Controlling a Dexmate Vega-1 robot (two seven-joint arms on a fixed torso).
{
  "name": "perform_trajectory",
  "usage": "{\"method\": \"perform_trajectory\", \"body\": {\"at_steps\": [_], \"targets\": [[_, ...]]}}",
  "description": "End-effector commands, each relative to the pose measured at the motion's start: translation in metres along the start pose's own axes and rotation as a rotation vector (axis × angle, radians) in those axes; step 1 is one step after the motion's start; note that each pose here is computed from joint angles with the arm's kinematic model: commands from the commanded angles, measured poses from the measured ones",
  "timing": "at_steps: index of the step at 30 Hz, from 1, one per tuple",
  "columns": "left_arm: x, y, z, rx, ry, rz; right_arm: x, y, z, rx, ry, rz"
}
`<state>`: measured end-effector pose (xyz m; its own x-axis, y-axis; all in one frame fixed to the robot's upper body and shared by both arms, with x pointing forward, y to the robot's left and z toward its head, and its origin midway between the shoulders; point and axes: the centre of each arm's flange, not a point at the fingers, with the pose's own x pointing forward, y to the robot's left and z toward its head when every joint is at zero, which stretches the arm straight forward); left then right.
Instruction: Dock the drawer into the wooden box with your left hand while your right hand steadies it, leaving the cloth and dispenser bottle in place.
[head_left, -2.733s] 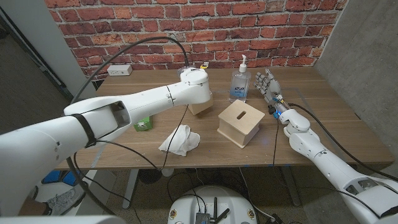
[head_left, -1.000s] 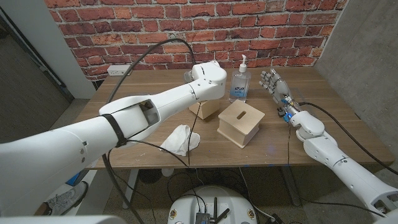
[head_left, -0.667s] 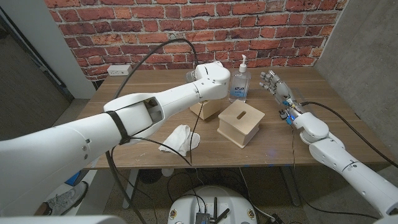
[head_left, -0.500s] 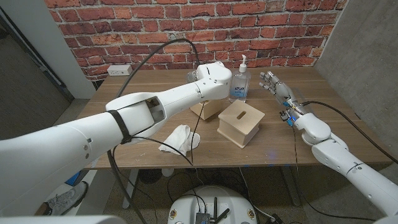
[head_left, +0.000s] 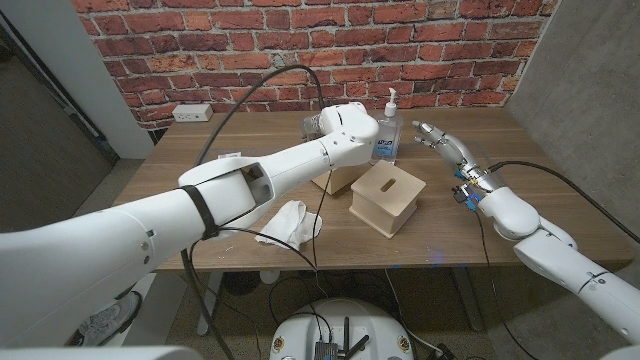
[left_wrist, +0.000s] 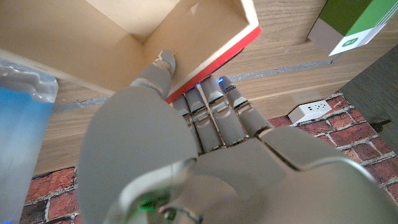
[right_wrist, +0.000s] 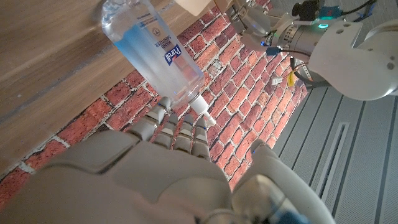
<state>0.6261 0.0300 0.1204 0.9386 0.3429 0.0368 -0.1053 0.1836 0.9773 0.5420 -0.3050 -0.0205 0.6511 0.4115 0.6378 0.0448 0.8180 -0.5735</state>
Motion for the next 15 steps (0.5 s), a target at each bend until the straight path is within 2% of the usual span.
{"method": "perform_trajectory", "body": {"at_steps": [1, 15], "targets": [[-0.008, -0.007, 0.001, 0.001, 0.010, 0.014, -0.012, 0.010, 0.020, -0.180, -0.035, 0.060], [-0.011, -0.016, 0.008, 0.002, 0.009, 0.019, -0.024, 0.018, 0.034, -0.347, -0.078, 0.139]]}}
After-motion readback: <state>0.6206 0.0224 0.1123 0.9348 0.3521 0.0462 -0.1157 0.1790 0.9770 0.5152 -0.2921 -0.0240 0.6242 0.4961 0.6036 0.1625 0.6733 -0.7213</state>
